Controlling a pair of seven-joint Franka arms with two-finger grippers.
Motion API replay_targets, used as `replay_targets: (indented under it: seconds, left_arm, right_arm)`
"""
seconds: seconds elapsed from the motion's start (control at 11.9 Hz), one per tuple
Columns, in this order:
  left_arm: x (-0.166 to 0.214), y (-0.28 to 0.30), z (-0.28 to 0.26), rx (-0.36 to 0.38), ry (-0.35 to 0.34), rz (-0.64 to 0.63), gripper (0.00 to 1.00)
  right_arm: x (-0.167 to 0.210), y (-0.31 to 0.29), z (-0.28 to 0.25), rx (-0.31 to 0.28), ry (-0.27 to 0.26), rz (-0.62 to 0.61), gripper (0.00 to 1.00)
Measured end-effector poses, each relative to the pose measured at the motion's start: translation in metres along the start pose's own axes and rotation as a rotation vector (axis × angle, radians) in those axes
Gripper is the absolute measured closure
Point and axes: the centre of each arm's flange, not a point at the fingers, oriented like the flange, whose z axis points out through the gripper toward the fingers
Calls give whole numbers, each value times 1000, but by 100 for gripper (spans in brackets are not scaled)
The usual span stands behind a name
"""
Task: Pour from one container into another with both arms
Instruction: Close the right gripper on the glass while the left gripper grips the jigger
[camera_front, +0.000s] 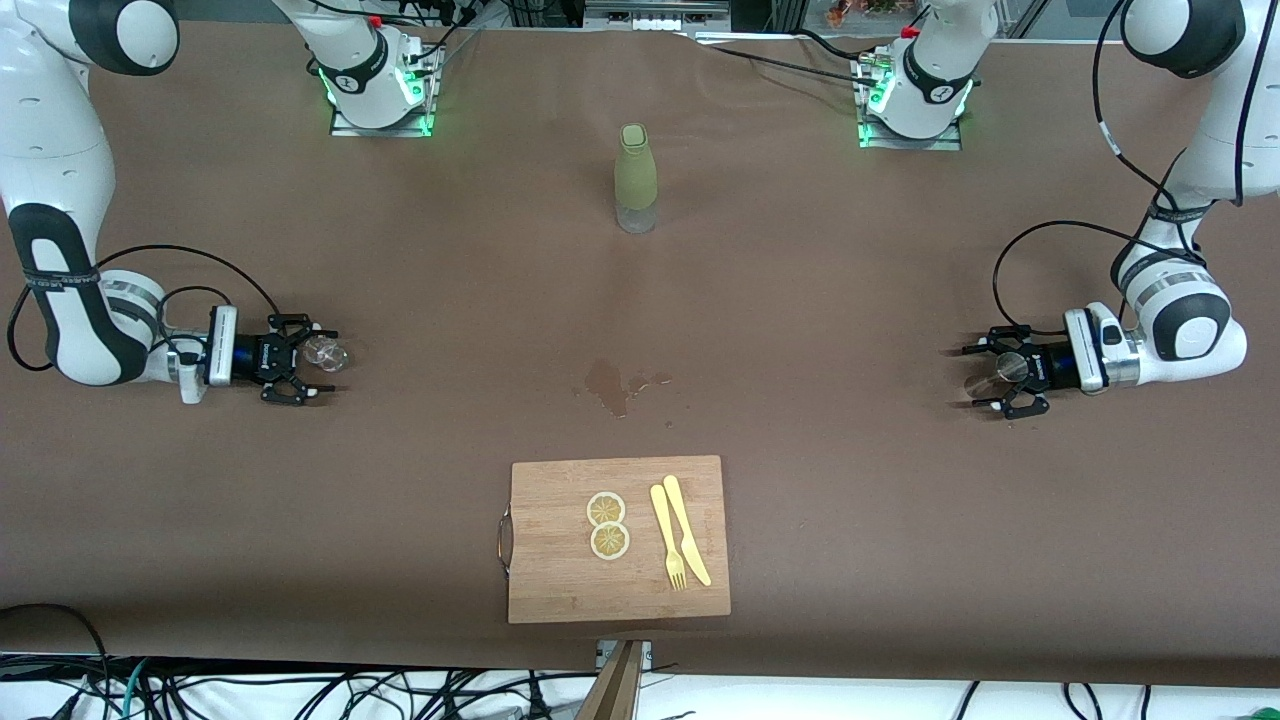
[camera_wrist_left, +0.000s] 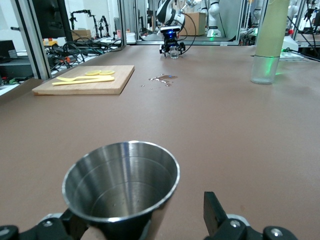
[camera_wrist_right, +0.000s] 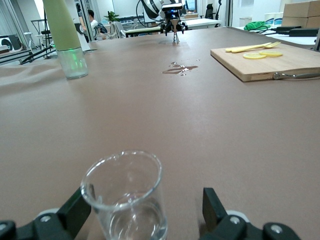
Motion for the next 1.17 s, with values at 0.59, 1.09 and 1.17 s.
replay_targets:
  seconds: [0.59, 1.09, 1.17]
  left_arm:
    - [-15, 7, 11, 2, 34, 32, 22]
    - [-13, 8, 10, -7, 57, 31, 92]
    - [-13, 8, 10, -8, 58, 31, 91]
  right_arm:
    - [-2, -1, -1, -4, 4, 3, 2]
    - [-5, -3, -6, -13, 6, 9, 7]
    - [-5, -3, -6, -13, 6, 9, 9]
